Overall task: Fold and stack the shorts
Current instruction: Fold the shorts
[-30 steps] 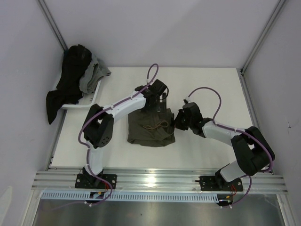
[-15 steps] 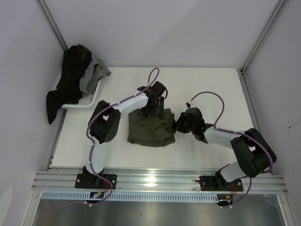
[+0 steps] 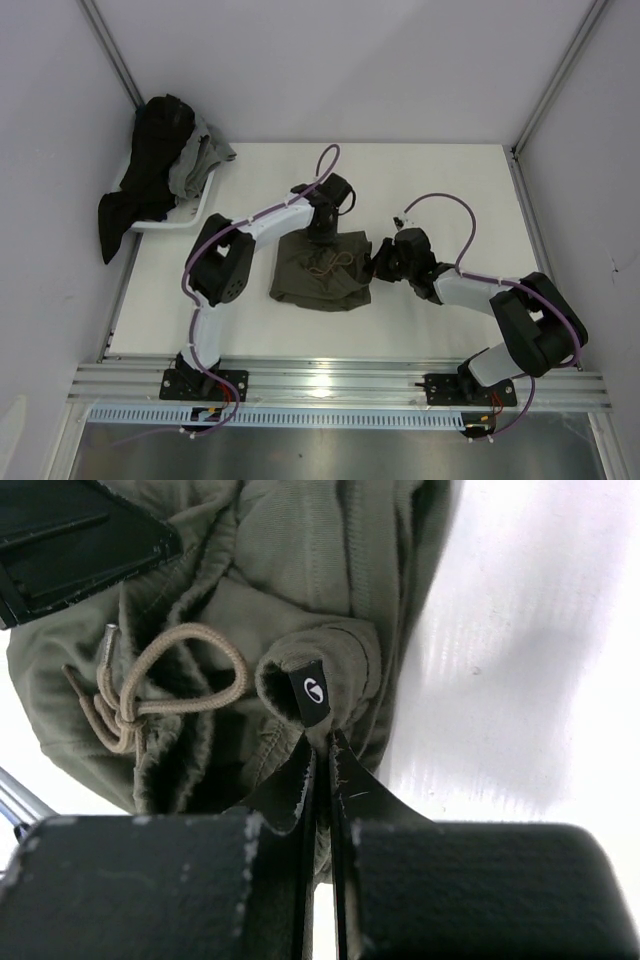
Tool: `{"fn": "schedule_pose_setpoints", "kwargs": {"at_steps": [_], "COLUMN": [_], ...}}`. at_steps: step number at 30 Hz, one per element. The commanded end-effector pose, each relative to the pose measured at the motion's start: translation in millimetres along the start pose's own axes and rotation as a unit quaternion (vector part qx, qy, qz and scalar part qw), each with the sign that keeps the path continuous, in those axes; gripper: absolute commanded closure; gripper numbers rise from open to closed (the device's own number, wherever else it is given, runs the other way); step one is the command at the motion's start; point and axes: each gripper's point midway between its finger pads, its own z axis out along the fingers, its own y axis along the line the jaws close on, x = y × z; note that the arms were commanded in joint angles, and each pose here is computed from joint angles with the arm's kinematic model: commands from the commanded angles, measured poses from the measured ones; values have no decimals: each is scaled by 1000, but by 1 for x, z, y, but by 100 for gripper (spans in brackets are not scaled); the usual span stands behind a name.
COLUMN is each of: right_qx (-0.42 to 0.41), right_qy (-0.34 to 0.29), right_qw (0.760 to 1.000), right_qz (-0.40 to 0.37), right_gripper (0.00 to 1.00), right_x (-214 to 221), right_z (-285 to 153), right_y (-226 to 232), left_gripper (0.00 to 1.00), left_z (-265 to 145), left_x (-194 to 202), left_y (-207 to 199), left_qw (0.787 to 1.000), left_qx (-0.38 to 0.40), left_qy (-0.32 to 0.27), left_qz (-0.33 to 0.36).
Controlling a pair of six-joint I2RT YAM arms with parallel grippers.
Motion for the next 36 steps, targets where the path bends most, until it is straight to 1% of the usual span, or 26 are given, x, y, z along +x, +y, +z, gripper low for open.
{"fn": "schedule_pose_setpoints", "kwargs": {"at_steps": [1, 2, 3, 4, 5, 6, 7, 8, 9, 13, 14, 17, 19, 20, 21, 22, 24, 27, 30, 34, 36], "right_qx": [-61, -75, -88, -95, -101, -108, -111, -123, -133, -168, -180, -217, -224, -244, -265, -252, -263, -238, -204, -158, -125], "right_qy": [-33, -29, -36, -35, -32, -38, -37, -34, -36, -30, -25, -29, -25, -9, -14, -1, 12, 18, 15, 6, 15], "right_qw": [997, 996, 995, 994, 993, 992, 992, 991, 990, 985, 983, 976, 974, 970, 964, 967, 963, 968, 976, 985, 989], "right_qz": [-35, -38, -41, -43, -44, -45, -43, -42, -41, -31, -28, -23, -9, -5, 12, 35, 61, 84, 81, 76, 81], "right_gripper": [100, 100, 100, 100, 100, 100, 100, 100, 100, 100, 100, 100, 100, 100, 100, 100, 100, 100, 100, 100, 99], "right_x": [-26, -27, -33, -35, -36, -43, -44, -46, -50, -58, -57, -62, -62, -56, -62, -59, -54, -39, -30, -30, -26], "right_z": [-6, -7, -7, -7, -5, -5, -3, -3, 0, 6, 7, 11, 20, 20, 20, 33, 37, 48, 53, 60, 64], "right_y": [33, 40, 48, 51, 55, 61, 63, 68, 73, 92, 98, 114, 109, 110, 114, 97, 89, 61, 42, 25, 13], "left_gripper": [100, 100, 100, 100, 100, 100, 100, 100, 100, 100, 100, 100, 100, 100, 100, 100, 100, 100, 100, 100, 100], "left_z": [-40, -48, -65, -68, -79, -97, -101, -111, -125, -147, -150, -151, -145, -145, -141, -143, -141, -135, -127, -128, -132], "left_x": [-20, -23, -28, -22, -31, -30, -25, -31, -29, -25, -27, -23, -17, -19, -14, -15, -14, -14, -10, -8, -11], "left_y": [3, 3, 1, 5, 0, 0, 2, -1, -2, -2, -3, -5, -7, -11, -15, -18, -27, -37, -47, -67, -77], "left_qw": [998, 998, 995, 995, 991, 987, 986, 981, 977, 966, 963, 962, 962, 960, 960, 958, 956, 957, 959, 953, 951], "left_qx": [14, 20, 36, 38, 57, 77, 83, 98, 117, 153, 160, 170, 174, 184, 188, 194, 197, 194, 194, 211, 212], "left_qy": [-54, -66, -91, -94, -121, -138, -144, -165, -176, -207, -216, -216, -209, -211, -207, -211, -215, -213, -205, -211, -217], "left_qz": [2, 0, -5, -4, -7, -6, -6, -7, -7, -4, -4, 0, 4, 4, 8, 9, 16, 24, 34, 48, 55]}}
